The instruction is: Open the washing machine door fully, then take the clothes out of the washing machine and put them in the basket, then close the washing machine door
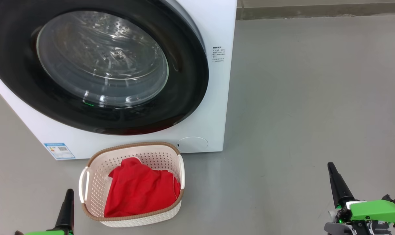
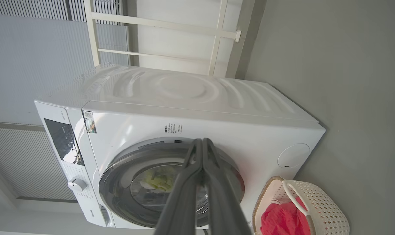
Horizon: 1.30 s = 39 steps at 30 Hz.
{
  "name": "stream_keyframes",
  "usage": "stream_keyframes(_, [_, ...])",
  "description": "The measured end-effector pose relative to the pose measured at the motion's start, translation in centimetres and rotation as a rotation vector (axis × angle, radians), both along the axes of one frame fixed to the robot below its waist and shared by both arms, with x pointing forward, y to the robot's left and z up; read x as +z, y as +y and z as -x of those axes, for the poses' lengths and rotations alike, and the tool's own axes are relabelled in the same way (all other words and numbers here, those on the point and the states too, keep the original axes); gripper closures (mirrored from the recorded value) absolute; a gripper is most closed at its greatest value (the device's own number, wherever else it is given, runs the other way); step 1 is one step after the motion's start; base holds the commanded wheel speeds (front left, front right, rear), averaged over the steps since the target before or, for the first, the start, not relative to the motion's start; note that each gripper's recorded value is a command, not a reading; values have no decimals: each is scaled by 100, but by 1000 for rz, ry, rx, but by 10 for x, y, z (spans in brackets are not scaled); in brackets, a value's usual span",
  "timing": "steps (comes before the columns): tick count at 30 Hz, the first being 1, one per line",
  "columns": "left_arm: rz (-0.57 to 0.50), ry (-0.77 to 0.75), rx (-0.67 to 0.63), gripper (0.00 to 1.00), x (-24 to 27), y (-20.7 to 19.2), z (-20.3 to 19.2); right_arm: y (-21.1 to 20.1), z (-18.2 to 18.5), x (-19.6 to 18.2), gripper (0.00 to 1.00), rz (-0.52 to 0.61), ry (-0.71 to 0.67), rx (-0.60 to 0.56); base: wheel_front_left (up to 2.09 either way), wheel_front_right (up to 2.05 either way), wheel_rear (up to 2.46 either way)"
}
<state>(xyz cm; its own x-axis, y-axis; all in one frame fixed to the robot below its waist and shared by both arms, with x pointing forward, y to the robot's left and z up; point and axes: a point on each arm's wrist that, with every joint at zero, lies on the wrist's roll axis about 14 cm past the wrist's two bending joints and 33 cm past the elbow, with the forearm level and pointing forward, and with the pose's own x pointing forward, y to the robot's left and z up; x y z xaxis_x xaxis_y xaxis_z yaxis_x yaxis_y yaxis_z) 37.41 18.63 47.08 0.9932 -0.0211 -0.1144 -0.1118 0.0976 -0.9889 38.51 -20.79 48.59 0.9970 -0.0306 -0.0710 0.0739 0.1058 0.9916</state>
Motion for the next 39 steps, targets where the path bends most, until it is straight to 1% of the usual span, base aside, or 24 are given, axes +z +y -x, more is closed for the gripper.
stream_keyframes(10, [106,-32,3,100,10,0,-3,1,0,9,100,-101,-34,2,0,0,0])
stream_keyframes(39, [109,-38,5,100,12,0,-4,0,0,9,100,-107,-35,-3,0,0,0])
